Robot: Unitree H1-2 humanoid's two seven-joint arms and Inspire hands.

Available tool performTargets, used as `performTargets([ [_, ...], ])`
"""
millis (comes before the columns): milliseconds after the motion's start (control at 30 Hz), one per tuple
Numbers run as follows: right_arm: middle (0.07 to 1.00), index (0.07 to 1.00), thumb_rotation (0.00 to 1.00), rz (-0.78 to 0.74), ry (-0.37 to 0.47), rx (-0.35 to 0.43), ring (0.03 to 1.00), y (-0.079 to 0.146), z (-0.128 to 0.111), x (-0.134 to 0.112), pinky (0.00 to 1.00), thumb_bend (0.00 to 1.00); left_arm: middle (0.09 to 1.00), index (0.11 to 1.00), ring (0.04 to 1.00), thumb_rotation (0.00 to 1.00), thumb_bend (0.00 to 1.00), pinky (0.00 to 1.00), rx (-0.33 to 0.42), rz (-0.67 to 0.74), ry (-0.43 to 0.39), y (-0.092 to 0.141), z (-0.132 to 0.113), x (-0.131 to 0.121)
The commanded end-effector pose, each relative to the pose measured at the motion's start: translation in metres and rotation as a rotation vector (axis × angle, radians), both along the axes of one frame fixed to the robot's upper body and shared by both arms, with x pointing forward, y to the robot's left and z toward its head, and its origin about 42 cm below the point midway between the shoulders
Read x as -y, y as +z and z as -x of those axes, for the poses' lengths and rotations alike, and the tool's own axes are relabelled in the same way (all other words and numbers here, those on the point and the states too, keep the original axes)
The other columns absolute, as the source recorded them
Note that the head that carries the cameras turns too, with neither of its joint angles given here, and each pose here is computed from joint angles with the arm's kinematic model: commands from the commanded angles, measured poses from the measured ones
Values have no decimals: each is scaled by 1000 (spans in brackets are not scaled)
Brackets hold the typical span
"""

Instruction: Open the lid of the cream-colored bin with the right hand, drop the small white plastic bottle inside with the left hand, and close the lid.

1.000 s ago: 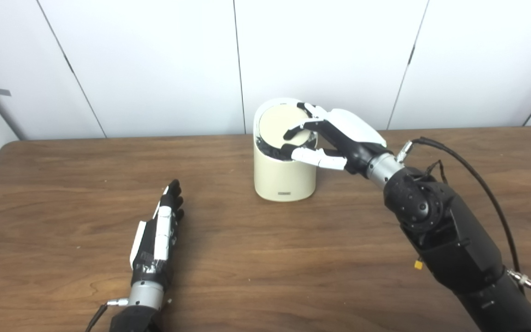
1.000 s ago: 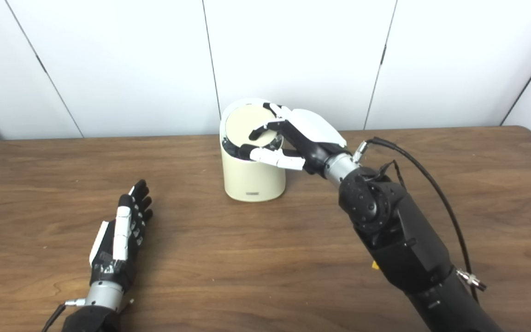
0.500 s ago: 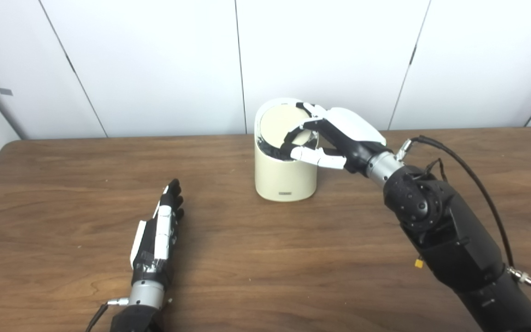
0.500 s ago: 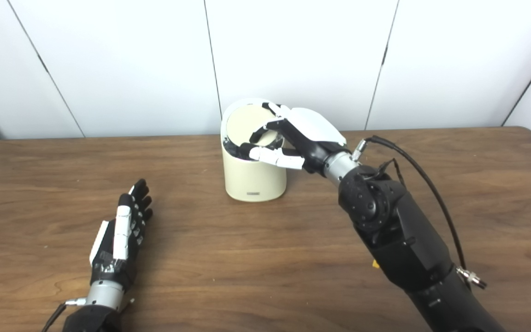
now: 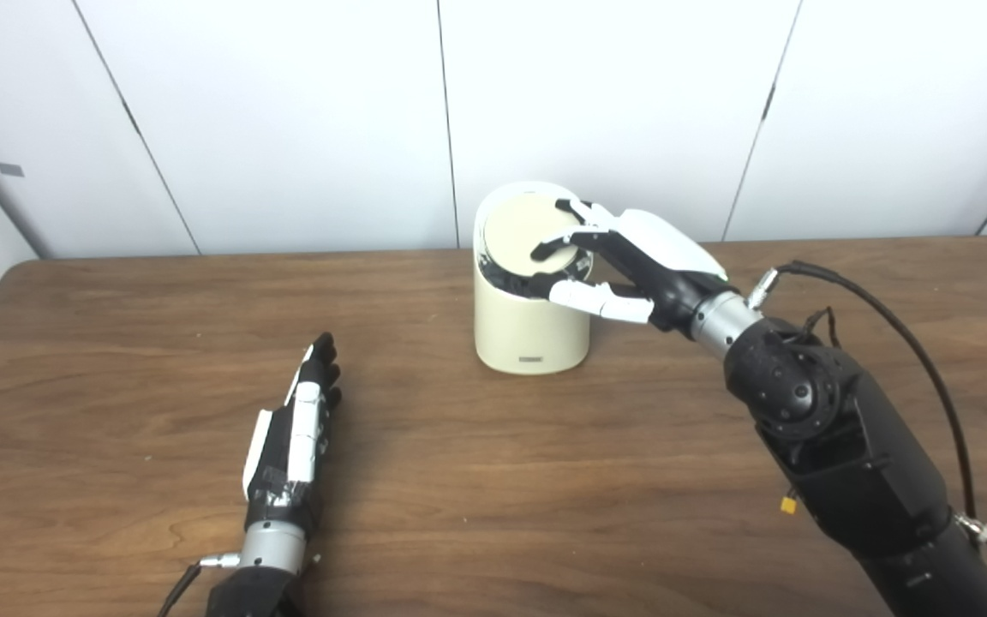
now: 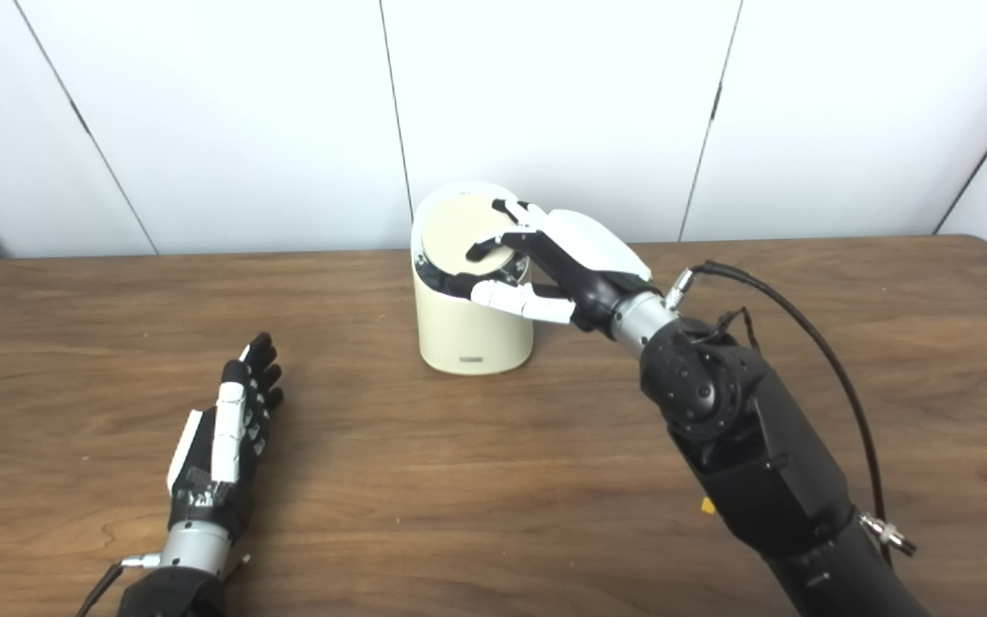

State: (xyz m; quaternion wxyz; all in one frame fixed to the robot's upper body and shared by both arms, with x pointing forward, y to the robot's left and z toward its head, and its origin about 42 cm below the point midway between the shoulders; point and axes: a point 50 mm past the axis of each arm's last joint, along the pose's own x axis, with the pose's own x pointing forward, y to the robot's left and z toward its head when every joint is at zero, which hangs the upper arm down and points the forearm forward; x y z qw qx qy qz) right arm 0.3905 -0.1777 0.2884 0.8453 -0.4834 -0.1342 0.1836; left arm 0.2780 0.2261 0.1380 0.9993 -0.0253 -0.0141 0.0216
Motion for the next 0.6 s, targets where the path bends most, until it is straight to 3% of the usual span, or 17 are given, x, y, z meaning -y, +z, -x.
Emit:
performTargets([
  [0, 1000, 777, 1000, -36, 7, 94, 1000, 28, 1, 0, 969, 541, 1000, 1000, 1000, 1000, 617, 1000, 85, 6, -4, 17, -7, 3],
  [267, 1000, 825, 1000, -125, -70, 68, 1000, 25, 21, 25, 1000, 515, 1000, 1000, 1000, 1000, 627, 1000, 91, -1, -9, 17, -8, 2],
  [433, 1000, 905, 1000, -206, -135, 45, 1000, 7, 34, 49, 940, 514, 1000, 1000, 1000, 1000, 632, 1000, 90, -8, 0, 16, -8, 0],
  [567, 1000, 930, 1000, -264, -188, 18, 1000, -11, 45, 71, 957, 535, 1000, 1000, 1000, 1000, 625, 1000, 94, -7, -1, 16, -7, -2],
])
